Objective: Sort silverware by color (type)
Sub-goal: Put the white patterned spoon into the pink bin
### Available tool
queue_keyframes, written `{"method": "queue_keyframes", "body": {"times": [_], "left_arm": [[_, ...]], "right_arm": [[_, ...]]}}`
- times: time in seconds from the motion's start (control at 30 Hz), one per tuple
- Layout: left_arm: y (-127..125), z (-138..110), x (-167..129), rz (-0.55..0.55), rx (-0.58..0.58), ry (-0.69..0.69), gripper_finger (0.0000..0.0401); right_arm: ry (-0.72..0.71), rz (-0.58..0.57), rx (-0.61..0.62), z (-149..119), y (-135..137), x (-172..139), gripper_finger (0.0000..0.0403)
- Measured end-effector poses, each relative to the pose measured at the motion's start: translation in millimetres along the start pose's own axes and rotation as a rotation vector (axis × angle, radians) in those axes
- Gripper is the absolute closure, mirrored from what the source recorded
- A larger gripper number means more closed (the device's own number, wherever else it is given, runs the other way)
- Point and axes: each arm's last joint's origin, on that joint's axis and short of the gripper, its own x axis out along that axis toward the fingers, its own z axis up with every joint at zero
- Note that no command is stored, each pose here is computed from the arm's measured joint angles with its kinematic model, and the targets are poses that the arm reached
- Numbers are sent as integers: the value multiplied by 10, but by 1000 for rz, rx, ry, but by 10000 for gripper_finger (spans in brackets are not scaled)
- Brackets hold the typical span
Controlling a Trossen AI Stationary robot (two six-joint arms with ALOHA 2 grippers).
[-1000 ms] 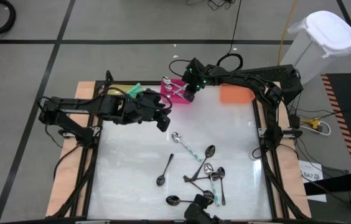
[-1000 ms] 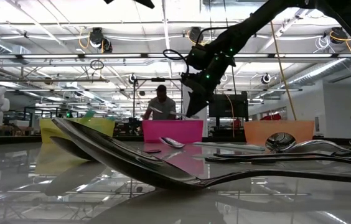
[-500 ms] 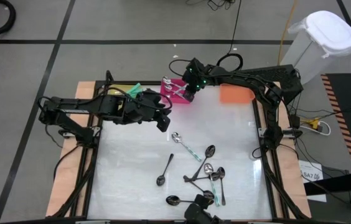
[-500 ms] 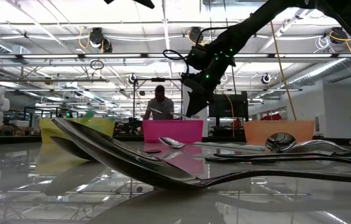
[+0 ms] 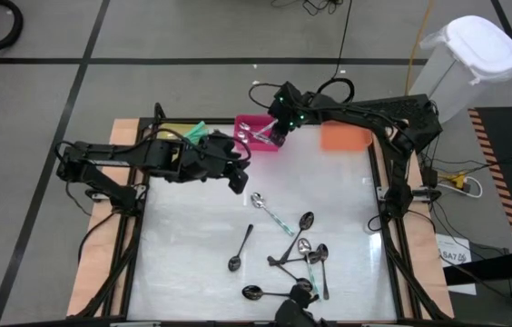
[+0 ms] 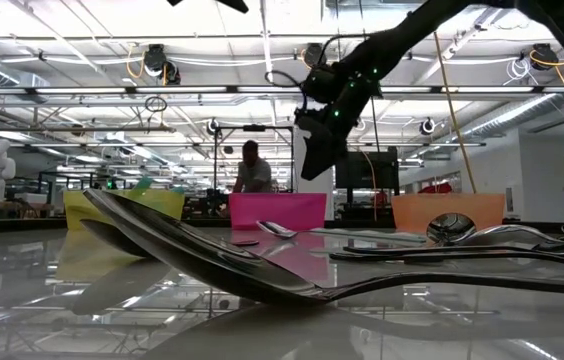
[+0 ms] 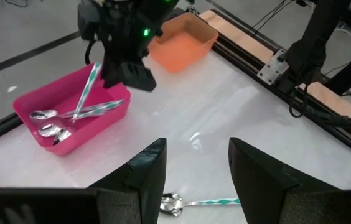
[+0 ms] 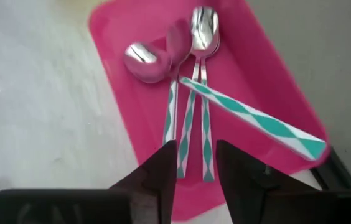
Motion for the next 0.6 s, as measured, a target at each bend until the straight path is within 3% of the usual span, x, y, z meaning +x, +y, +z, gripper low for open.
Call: {"method": "queue_keyframes", "body": {"times": [0.2, 0.4, 0.5, 0.6], "left_arm": [[-31, -38, -23, -8, -4, 14, 229], [41, -136, -14, 70, -14, 104, 229], [55, -183, 7, 97, 28, 144, 229], [0, -207, 42, 56, 116, 165, 229]], "right_arm": [[-47, 1, -15, 49, 94, -448, 293], [-42, 26, -18, -24, 252, -999, 293], [-31, 46, -9, -96, 338, -1259, 293], [9, 57, -17, -210, 440, -1499, 293]]}}
